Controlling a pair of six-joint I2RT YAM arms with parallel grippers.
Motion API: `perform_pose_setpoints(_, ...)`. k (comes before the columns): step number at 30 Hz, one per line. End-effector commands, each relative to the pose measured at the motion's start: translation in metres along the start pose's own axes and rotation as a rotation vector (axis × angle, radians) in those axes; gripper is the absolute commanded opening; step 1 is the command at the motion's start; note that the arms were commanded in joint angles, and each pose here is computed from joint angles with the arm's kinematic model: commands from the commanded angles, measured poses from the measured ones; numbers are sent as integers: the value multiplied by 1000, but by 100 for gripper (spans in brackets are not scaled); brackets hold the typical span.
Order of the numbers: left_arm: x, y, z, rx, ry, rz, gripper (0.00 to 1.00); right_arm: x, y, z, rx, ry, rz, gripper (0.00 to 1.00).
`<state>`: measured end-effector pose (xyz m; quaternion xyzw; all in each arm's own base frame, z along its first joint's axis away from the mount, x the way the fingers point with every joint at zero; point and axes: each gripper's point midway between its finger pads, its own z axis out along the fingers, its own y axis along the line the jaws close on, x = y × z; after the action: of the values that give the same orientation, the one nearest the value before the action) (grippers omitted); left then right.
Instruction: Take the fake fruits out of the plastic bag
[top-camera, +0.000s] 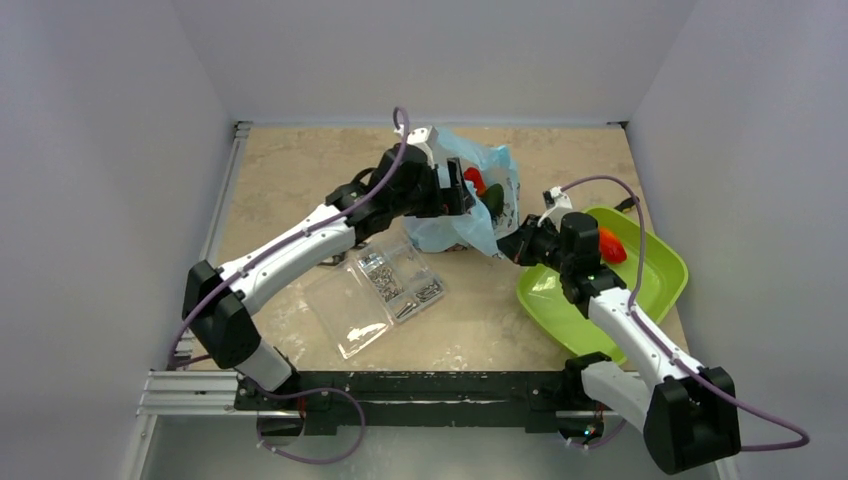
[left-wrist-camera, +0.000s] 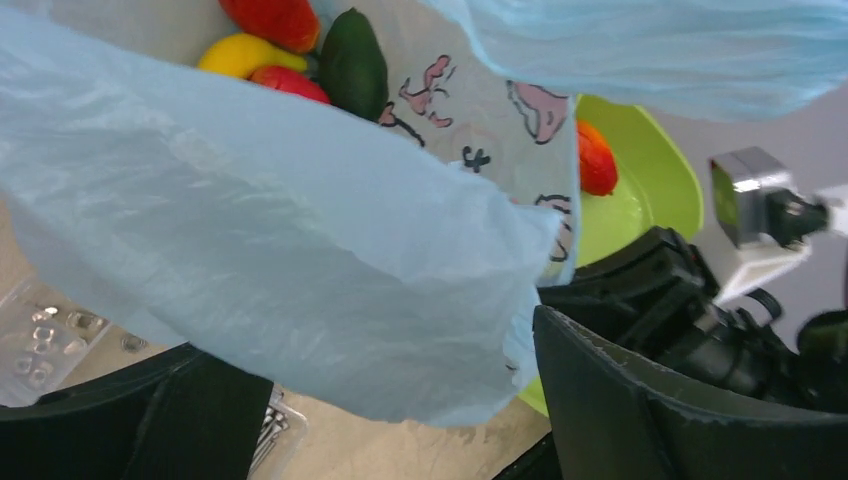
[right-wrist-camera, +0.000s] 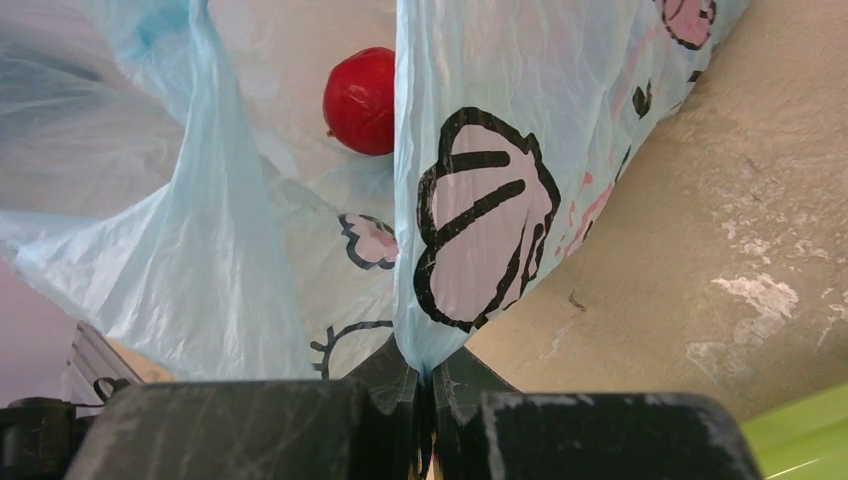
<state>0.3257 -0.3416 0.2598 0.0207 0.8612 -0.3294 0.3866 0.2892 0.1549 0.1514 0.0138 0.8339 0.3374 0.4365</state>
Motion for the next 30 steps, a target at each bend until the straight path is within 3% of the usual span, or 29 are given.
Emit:
perform_pose_setpoints(1,-13,5,10,-100,-68,-31,84,-26,28,-6,-74,-69,-32,0)
perform_pose_setpoints(2,-12,10,12,-121,-65,-22,73,-26,28,-5,-71,-70,-34,0)
perform_pose_setpoints(4,-10,19,11,-145,-67,10,39,-27,25,-6,-50,-73,-40,0)
perform_pose_setpoints(6,-3,24,7,-138,-59,51,15,-28,18,-7,-8,-84,-43,0)
perform_pose_setpoints(7,3,28,4,-133,-44,85,4,-30,13,-9,24,-102,-44,0)
perform_pose_setpoints(8,9,31,0,-126,-24,108,0,-31,7,-10,55,-112,-43,0)
perform_pose_setpoints(13,39,39,-22,-68,54,168,0,-25,-29,-18,240,-148,8,0)
perform_pose_setpoints(17,49,38,-29,-31,90,187,0,-15,-29,-13,222,-109,25,0)
perform_pose_setpoints(22,62,32,-23,14,170,197,0,-13,-10,-13,184,-72,-49,23)
perform_pose_setpoints(30,79,35,-17,46,248,273,0,-50,6,-39,279,-125,-131,48)
